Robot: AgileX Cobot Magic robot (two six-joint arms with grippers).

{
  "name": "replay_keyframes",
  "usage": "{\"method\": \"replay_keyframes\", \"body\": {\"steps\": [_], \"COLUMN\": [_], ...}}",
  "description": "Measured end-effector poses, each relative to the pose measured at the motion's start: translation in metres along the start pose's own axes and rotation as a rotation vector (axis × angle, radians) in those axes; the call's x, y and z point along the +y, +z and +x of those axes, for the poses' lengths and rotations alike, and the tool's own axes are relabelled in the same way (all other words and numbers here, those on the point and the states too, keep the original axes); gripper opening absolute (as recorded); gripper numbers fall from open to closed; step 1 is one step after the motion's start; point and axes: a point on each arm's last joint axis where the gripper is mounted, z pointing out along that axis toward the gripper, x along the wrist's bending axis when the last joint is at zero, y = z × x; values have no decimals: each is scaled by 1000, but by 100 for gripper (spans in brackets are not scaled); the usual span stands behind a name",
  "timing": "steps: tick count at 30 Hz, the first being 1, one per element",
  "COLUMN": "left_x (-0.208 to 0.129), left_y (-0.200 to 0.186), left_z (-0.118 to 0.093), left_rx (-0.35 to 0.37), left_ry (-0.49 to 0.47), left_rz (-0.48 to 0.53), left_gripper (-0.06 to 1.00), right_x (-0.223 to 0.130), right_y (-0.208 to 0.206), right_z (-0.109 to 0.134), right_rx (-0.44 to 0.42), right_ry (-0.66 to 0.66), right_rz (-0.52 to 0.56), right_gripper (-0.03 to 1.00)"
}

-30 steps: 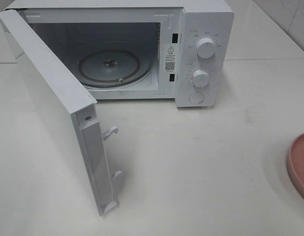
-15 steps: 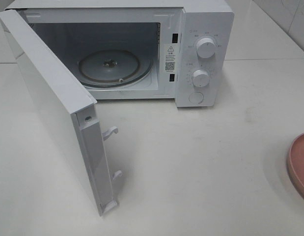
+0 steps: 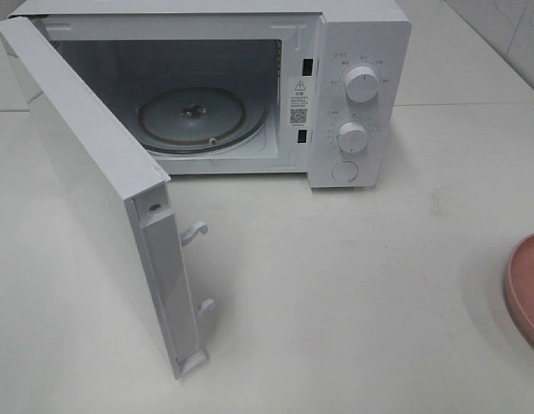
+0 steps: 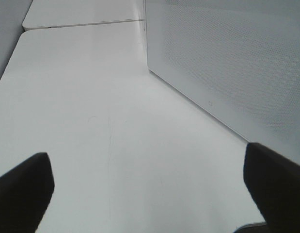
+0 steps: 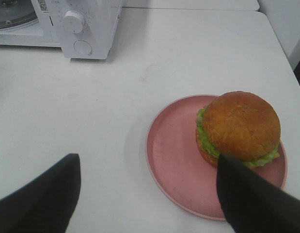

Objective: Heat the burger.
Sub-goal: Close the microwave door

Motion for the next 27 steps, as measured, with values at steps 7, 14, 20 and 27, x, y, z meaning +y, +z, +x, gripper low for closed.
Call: {"method": "replay_keyframes", "body": {"steps": [7, 14, 20, 27], "left_x": [0, 0, 0, 0], "left_y": [0, 0, 0, 0], "left_z": [0, 0, 0, 0], "left_rx": [0, 0, 0, 0], "left_ry": [0, 0, 0, 0], "left_rz": [0, 0, 0, 0], "left_gripper": [99, 99, 99, 99], "right_x": [0, 0, 0, 0], "right_y": [0, 0, 0, 0], "right_z": [0, 0, 0, 0], "right_rx": [-9, -9, -9, -9], "right_ry": [6, 6, 6, 6], "right_rz": [-1, -1, -1, -1], "right_gripper": [75, 75, 75, 75]}}
